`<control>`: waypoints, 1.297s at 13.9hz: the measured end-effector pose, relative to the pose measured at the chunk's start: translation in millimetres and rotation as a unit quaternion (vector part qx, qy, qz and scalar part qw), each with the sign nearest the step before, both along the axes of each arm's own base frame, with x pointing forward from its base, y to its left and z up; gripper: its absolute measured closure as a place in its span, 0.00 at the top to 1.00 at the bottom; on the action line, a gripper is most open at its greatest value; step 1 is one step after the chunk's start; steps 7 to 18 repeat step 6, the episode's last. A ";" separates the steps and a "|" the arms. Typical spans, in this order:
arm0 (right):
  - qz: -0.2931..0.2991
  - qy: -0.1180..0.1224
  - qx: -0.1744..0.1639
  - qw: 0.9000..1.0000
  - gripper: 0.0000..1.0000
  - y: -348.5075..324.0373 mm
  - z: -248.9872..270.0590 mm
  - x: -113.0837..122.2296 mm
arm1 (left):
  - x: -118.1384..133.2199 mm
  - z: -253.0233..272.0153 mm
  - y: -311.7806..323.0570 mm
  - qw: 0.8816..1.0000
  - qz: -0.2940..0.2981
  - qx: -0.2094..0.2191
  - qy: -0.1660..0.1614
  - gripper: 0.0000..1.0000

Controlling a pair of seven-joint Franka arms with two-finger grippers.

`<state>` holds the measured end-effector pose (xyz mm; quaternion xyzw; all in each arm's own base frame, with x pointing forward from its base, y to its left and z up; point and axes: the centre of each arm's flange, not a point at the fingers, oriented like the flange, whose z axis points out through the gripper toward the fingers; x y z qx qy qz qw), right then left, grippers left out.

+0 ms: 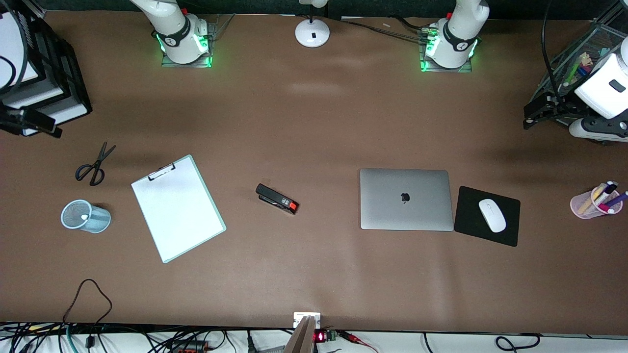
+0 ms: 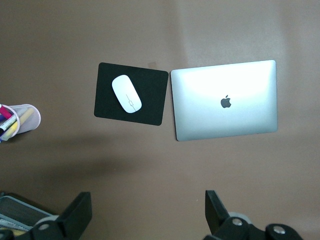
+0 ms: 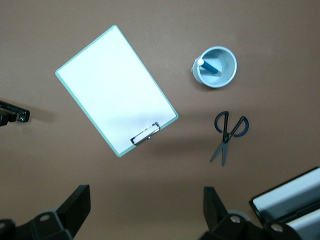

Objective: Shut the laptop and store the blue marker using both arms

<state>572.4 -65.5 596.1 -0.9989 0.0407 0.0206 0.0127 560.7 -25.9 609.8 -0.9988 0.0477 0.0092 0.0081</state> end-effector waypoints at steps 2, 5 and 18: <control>0.000 0.001 0.001 1.000 1.00 -0.1 7.8 -9.1 | 0.0 0.0 0.0 1.000 0.000 0.000 0.000 1.00; 0.000 0.002 0.002 1.000 1.00 0.5 8.6 -11.3 | 0.0 0.0 0.0 1.000 0.000 0.000 0.000 1.00; 0.001 0.003 0.002 1.000 1.00 1.0 7.8 -11.3 | 0.0 0.0 0.0 1.000 0.000 0.000 0.000 1.00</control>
